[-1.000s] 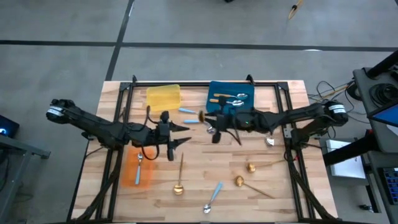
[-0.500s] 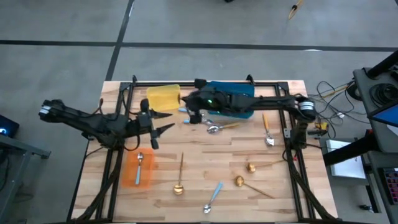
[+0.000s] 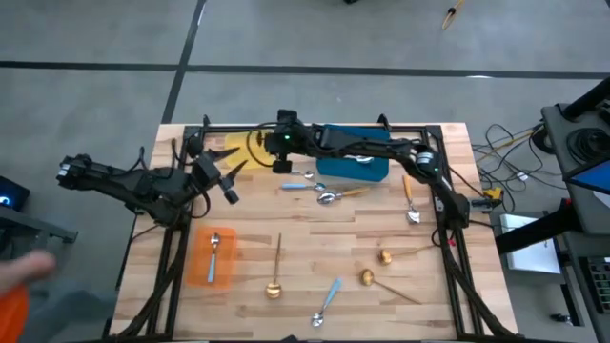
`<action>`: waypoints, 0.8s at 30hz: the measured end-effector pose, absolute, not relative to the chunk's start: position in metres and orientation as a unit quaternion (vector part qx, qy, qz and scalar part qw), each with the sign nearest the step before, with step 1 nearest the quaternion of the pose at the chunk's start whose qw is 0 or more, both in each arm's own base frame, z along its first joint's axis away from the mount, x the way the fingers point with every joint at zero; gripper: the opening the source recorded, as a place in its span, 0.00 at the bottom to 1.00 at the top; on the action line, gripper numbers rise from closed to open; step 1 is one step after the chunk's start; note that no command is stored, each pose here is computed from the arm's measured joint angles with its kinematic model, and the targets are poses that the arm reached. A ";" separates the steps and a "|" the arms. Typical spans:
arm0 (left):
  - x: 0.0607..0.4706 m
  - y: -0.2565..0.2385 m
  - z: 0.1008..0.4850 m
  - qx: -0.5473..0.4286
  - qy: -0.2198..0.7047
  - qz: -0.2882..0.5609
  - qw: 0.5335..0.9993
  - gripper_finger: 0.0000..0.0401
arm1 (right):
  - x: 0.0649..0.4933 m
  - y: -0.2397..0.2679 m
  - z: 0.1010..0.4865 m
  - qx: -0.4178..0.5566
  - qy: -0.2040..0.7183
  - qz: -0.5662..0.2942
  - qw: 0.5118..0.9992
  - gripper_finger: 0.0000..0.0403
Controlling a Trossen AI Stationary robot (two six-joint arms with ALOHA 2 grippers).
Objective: Sort silverware by color (type)
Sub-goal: Put the gold spoon into the yellow bin
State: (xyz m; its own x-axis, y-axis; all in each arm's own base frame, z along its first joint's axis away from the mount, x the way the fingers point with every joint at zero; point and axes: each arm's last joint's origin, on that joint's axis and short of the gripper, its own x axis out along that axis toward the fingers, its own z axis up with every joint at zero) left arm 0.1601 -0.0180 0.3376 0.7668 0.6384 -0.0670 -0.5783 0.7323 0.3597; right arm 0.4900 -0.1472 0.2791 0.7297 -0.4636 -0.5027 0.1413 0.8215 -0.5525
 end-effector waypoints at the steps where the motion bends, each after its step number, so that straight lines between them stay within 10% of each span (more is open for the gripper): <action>1: 0.160 -0.018 0.335 0.154 0.099 0.326 0.927 0.38 | 0.494 -0.149 0.276 -0.255 0.336 -0.183 0.888 0.03; 15: 0.166 0.001 0.314 0.053 0.097 0.319 0.941 0.39 | 0.484 -0.135 0.287 -0.370 0.469 -0.320 0.735 0.03; 24: 0.177 0.018 0.279 0.035 0.014 0.302 0.953 0.51 | 0.455 -0.094 0.325 -0.359 0.489 -0.301 0.736 0.03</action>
State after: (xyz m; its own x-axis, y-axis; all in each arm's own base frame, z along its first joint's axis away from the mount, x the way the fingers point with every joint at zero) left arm 0.1773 0.0182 0.2789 0.8175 0.5759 -0.0059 -0.5739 0.8155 0.0745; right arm 0.4551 -0.0943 0.3249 0.3412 -0.7936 -0.5039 0.0915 0.5615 -0.8224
